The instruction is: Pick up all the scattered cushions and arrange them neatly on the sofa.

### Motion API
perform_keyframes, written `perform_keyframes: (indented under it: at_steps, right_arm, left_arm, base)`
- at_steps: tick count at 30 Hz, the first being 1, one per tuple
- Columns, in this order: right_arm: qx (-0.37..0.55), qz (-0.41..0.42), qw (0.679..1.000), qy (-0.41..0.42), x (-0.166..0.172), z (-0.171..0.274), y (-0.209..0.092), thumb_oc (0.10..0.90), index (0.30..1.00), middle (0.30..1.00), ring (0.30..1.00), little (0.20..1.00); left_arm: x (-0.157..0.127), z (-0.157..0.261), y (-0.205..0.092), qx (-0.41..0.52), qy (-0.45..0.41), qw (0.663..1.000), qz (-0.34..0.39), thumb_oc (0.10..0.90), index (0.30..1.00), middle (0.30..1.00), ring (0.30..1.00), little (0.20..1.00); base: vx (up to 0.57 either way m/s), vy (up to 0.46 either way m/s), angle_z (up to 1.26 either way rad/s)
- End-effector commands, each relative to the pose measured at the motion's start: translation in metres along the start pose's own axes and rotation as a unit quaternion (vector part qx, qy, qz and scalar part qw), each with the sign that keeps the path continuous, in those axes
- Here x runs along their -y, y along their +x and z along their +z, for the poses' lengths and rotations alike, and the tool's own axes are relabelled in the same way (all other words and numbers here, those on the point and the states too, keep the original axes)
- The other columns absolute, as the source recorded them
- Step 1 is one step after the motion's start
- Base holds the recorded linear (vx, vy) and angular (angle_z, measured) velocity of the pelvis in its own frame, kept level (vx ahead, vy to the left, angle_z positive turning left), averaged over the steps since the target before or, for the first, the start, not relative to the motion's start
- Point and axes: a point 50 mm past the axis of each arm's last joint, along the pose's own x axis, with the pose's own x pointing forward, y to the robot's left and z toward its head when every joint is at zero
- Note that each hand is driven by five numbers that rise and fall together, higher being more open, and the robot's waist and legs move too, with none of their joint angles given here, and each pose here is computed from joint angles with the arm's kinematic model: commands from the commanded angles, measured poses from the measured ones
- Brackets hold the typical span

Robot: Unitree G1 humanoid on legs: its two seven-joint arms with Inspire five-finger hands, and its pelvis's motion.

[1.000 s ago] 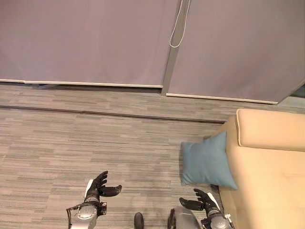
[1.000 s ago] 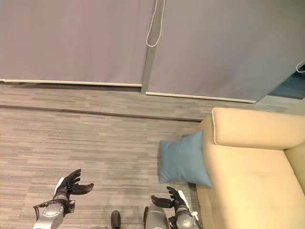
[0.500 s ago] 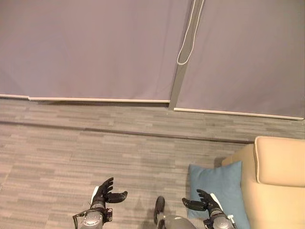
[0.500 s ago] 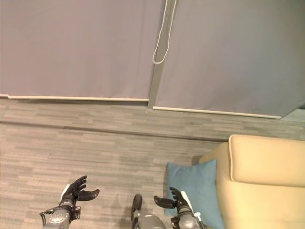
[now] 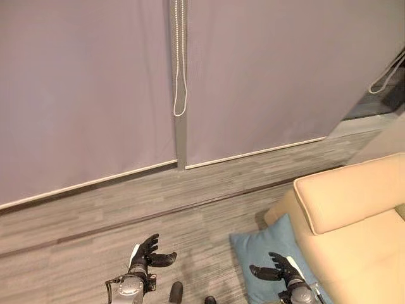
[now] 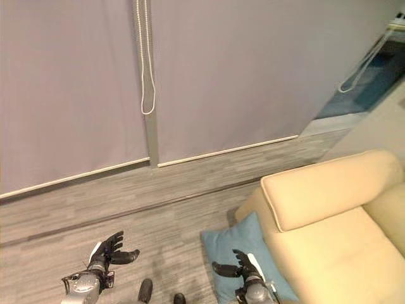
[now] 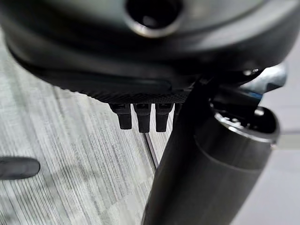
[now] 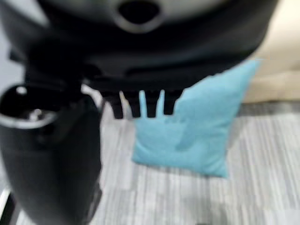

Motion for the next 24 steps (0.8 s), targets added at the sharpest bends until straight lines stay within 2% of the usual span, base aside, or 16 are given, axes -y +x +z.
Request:
perform_keyframes:
  at_steps: [1, 15, 24]
  right_arm:
    - [0.057, -0.024, 0.998, -0.003, 0.012, 0.029, 0.006, 0.8, 0.9, 0.9, 0.9, 0.9]
    - [0.103, -0.022, 0.994, -0.024, 0.009, 0.058, 0.009, 0.8, 0.9, 0.9, 0.9, 0.9]
    - [0.106, -0.047, 0.993, 0.0, 0.024, 0.052, 0.006, 0.8, 0.9, 0.9, 0.9, 0.9]
  left_arm:
    - [-0.013, 0.023, 0.001, 0.063, 0.008, 0.998, 0.006, 0.8, 0.9, 0.9, 0.9, 0.9]
    - [-0.032, 0.029, 0.0, 0.075, -0.032, 0.996, 0.046, 0.8, 0.9, 0.9, 0.9, 0.9]
    - [-0.016, 0.041, 0.002, 0.096, -0.018, 0.995, 0.009, 0.8, 0.9, 0.9, 0.9, 0.9]
  base:
    - [0.02, 0.119, -0.66]
    - [0.02, 0.012, -0.85]
    - [0.1, -0.112, 0.07]
